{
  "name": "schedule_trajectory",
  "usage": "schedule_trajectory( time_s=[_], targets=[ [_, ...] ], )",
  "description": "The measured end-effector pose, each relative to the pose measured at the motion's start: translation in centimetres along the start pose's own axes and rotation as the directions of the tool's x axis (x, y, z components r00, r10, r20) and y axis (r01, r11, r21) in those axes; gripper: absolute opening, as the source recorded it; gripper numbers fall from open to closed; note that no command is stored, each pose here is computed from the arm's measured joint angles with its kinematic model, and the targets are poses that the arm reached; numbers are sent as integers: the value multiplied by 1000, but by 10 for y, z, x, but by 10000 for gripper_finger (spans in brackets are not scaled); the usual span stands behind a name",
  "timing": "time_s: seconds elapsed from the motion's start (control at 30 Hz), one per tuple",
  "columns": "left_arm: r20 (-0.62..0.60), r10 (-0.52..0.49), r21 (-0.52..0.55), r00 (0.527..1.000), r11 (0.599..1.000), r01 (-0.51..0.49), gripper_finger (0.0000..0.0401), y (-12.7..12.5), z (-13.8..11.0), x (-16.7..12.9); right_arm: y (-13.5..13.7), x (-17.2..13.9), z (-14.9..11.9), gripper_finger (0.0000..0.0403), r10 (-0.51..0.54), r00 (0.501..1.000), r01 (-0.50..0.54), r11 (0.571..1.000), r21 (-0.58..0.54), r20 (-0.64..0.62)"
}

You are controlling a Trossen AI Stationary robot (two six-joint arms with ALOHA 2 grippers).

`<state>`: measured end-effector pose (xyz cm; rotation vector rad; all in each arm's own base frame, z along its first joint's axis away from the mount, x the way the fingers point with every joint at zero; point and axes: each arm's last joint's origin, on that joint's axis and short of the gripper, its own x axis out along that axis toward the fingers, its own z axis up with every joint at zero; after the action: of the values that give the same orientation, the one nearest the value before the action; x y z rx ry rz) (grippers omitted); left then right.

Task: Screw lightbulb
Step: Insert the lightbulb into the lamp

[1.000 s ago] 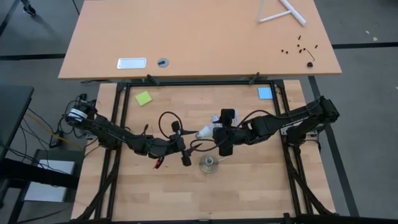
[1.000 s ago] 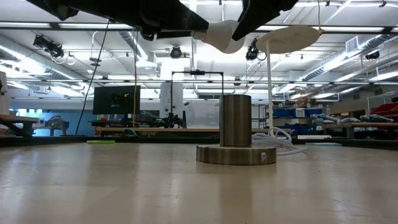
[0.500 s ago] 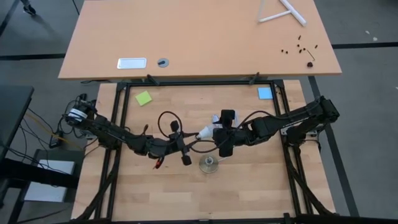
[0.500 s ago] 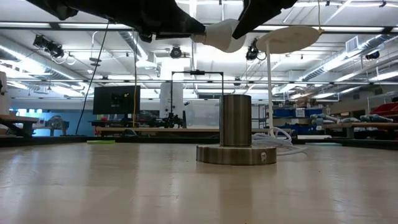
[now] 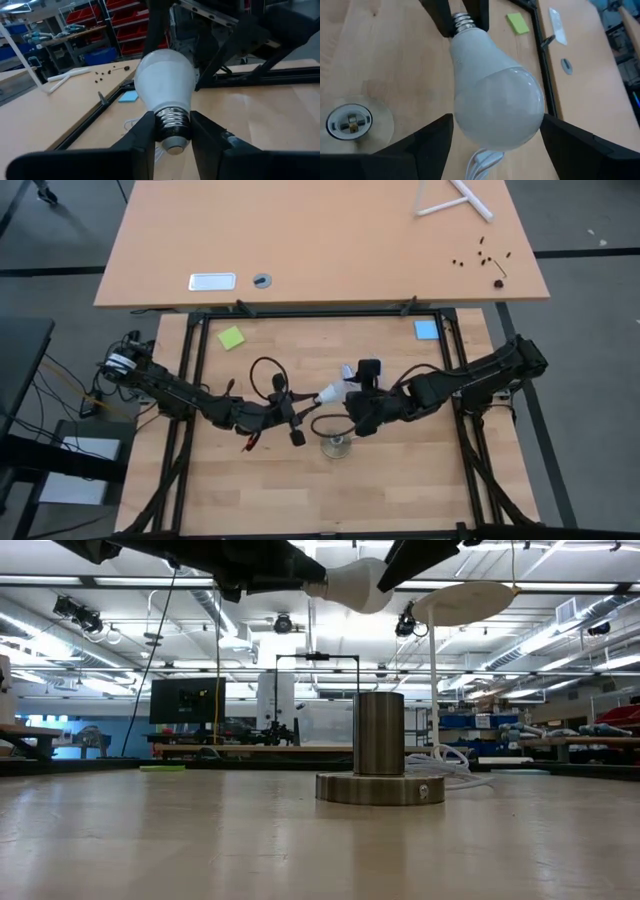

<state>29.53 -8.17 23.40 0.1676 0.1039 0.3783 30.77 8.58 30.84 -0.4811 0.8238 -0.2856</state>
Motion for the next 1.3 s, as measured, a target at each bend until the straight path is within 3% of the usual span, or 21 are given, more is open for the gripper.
schedule_trajectory(
  time_s=[0.27,0.47,0.67,1.13,1.3],
  targets=[
    [3,23,-5,1000,1000,-23,90,4,5,-3,-8,-37,-1,308,-56,994,50,996,71,90],
    [25,15,-22,1000,1000,-15,67,12,16,-10,-16,-58,-3,310,-50,987,25,988,154,156],
    [53,-68,-33,996,997,69,6,18,28,-19,-9,-53,-12,310,-53,980,19,984,177,191],
    [-135,-74,-24,988,997,71,2,21,9,-21,2,-34,-23,310,-18,979,-22,981,194,205],
    [-225,-42,-107,974,994,18,2,26,-1,-19,3,-31,-23,310,29,975,-80,971,223,220]
  ],
)
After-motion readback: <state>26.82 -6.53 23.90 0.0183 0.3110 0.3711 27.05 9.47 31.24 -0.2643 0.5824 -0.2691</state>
